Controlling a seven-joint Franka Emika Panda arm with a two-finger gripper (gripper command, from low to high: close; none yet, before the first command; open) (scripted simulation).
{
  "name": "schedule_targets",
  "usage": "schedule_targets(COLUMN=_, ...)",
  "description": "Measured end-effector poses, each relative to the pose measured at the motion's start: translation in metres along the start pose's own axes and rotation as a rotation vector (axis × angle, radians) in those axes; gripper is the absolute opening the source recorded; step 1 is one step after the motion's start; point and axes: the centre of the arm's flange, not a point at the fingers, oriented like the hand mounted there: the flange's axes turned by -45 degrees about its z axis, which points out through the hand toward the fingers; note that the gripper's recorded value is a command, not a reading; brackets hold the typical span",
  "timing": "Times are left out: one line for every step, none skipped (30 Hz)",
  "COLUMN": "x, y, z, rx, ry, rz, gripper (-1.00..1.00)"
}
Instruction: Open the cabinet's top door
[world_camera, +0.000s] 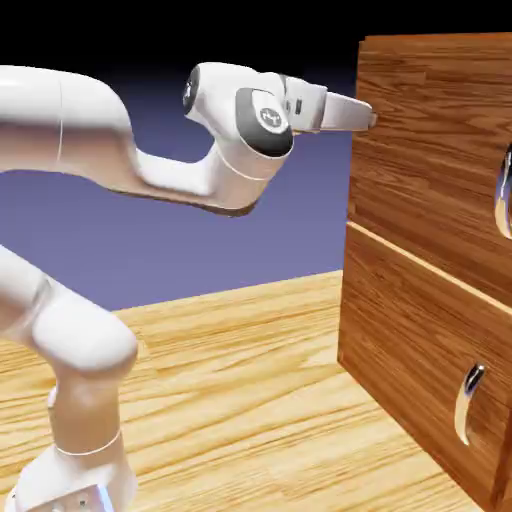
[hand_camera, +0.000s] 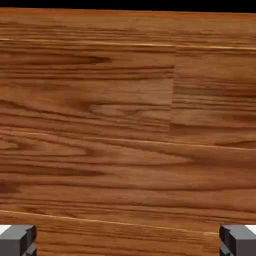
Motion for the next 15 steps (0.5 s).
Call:
schedule_targets(x=0.002, y=0.004, z=-0.002, rx=0.001, ry=0.015, rz=0.001, gripper=0.0)
schedule_targets(x=0.004, y=0.009, z=-0.003, rx=0.001, ry=0.029, rz=0.002, gripper=0.0)
schedule_targets(x=0.006, y=0.013, z=-0.004, rx=0.002, ry=0.042, rz=0.003, gripper=0.0)
schedule_targets(x=0.007, y=0.018, z=-0.005, rx=0.002, ry=0.055, rz=0.005, gripper=0.0)
schedule_targets(x=0.008, y=0.023, z=-0.006, rx=0.002, ry=0.068, rz=0.006, gripper=0.0)
schedule_targets(x=0.008, y=0.028, z=-0.007, rx=0.002, ry=0.08, rz=0.007, gripper=0.0)
schedule_targets(x=0.009, y=0.034, z=-0.008, rx=0.002, ry=0.091, rz=0.009, gripper=0.0)
schedule_targets(x=0.009, y=0.039, z=-0.008, rx=0.002, ry=0.102, rz=0.01, gripper=0.0)
schedule_targets(x=0.009, y=0.045, z=-0.008, rx=0.001, ry=0.112, rz=0.012, gripper=0.0)
schedule_targets(x=0.008, y=0.051, z=-0.008, rx=0.001, ry=0.121, rz=0.013, gripper=0.0)
schedule_targets(x=0.007, y=0.057, z=-0.008, rx=0.0, ry=0.13, rz=0.015, gripper=0.0)
schedule_targets(x=0.006, y=0.063, z=-0.008, rx=-0.001, ry=0.139, rz=0.016, gripper=0.0)
schedule_targets(x=0.005, y=0.069, z=-0.008, rx=-0.002, ry=0.146, rz=0.018, gripper=0.0)
schedule_targets(x=0.003, y=0.075, z=-0.007, rx=-0.003, ry=0.153, rz=0.02, gripper=0.0)
schedule_targets(x=0.001, y=0.082, z=-0.006, rx=-0.004, ry=0.159, rz=0.021, gripper=0.0)
